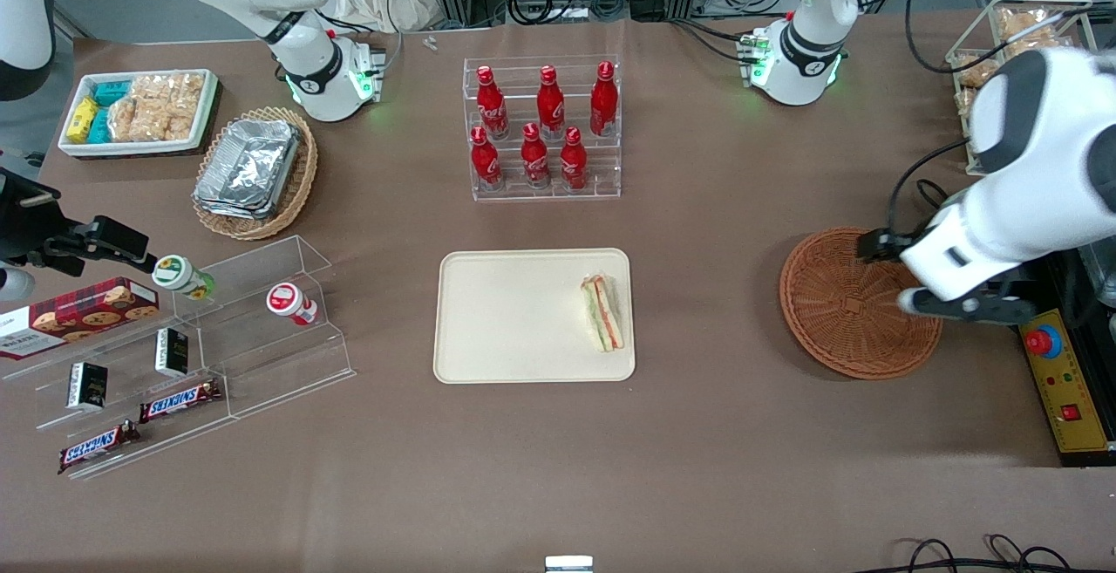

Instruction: Place sandwich from basket to tray

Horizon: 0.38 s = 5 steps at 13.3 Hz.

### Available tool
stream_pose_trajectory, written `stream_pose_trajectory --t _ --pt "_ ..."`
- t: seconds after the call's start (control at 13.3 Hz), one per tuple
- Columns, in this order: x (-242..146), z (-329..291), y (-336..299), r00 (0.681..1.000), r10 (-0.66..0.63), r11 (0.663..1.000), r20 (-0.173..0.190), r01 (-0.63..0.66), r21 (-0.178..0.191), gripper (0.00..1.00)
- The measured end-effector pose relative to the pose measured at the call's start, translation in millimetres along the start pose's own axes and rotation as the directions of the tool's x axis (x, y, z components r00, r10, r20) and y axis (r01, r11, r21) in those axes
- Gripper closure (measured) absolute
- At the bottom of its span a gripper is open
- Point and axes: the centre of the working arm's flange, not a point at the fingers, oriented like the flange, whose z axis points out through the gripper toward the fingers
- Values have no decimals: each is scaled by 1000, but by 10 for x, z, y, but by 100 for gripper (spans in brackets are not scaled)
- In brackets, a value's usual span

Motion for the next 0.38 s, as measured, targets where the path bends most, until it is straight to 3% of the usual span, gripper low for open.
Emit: stream_pose_trajectory --t 0.38 --pt "-89 -276 -209 999 -48 999 -5 48 11 0"
